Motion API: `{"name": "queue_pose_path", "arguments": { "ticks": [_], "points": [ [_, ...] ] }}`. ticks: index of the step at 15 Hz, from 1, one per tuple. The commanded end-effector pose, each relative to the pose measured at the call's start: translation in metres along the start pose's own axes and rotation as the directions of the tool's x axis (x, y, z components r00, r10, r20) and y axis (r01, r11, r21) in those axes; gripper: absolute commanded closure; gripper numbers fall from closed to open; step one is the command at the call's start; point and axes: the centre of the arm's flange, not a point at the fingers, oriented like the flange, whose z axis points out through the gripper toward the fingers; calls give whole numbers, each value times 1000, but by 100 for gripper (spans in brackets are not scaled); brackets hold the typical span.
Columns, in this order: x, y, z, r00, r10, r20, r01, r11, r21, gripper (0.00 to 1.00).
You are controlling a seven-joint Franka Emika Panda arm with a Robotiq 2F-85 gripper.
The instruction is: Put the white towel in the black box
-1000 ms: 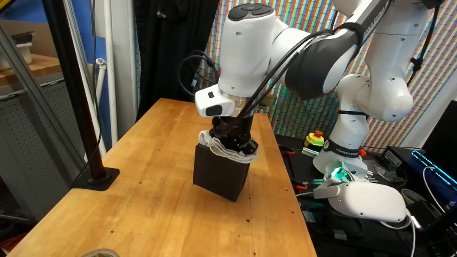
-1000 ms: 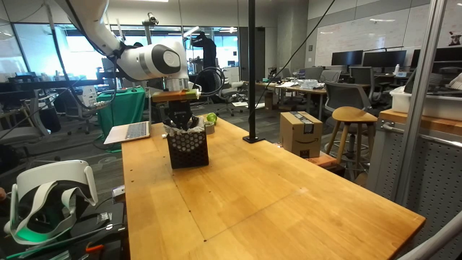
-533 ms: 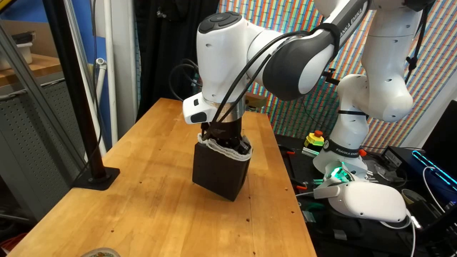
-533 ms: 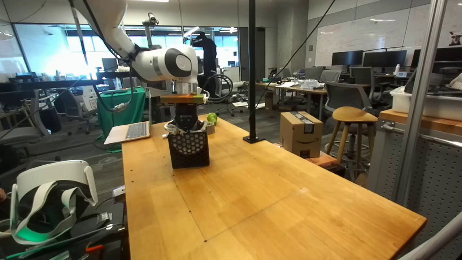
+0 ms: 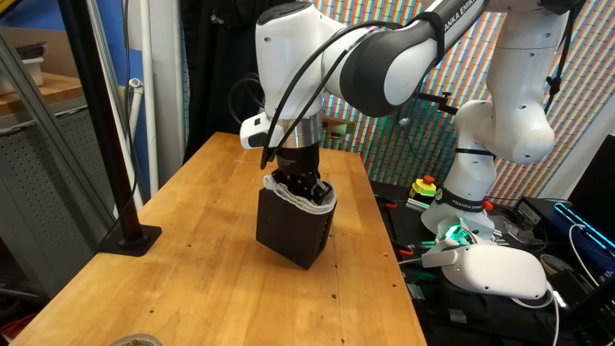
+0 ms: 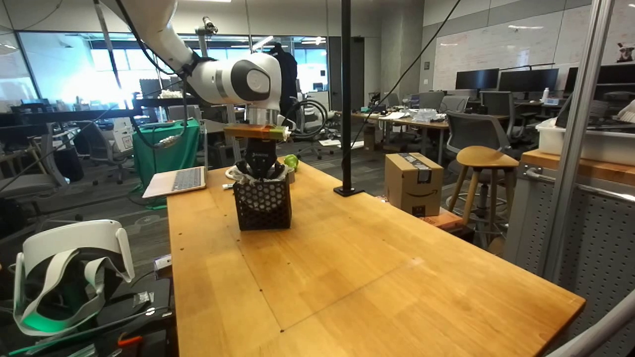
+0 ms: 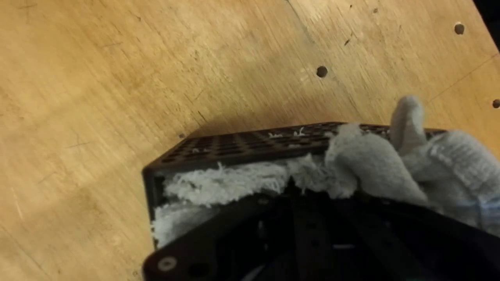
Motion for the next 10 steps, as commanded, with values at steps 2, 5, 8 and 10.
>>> {"name": "queue_pose_path", "arguments": {
  "ticks": [2, 5, 8, 10],
  "points": [
    [-46, -15, -65, 988, -1, -156, -6, 999, -40, 96],
    [-70, -36, -102, 974, -16, -225, -4, 996, -88, 96],
    [-92, -64, -120, 964, -47, -263, 19, 994, -110, 96],
    [-103, -83, -123, 956, -79, -282, 51, 993, -104, 96]
  ]
}}
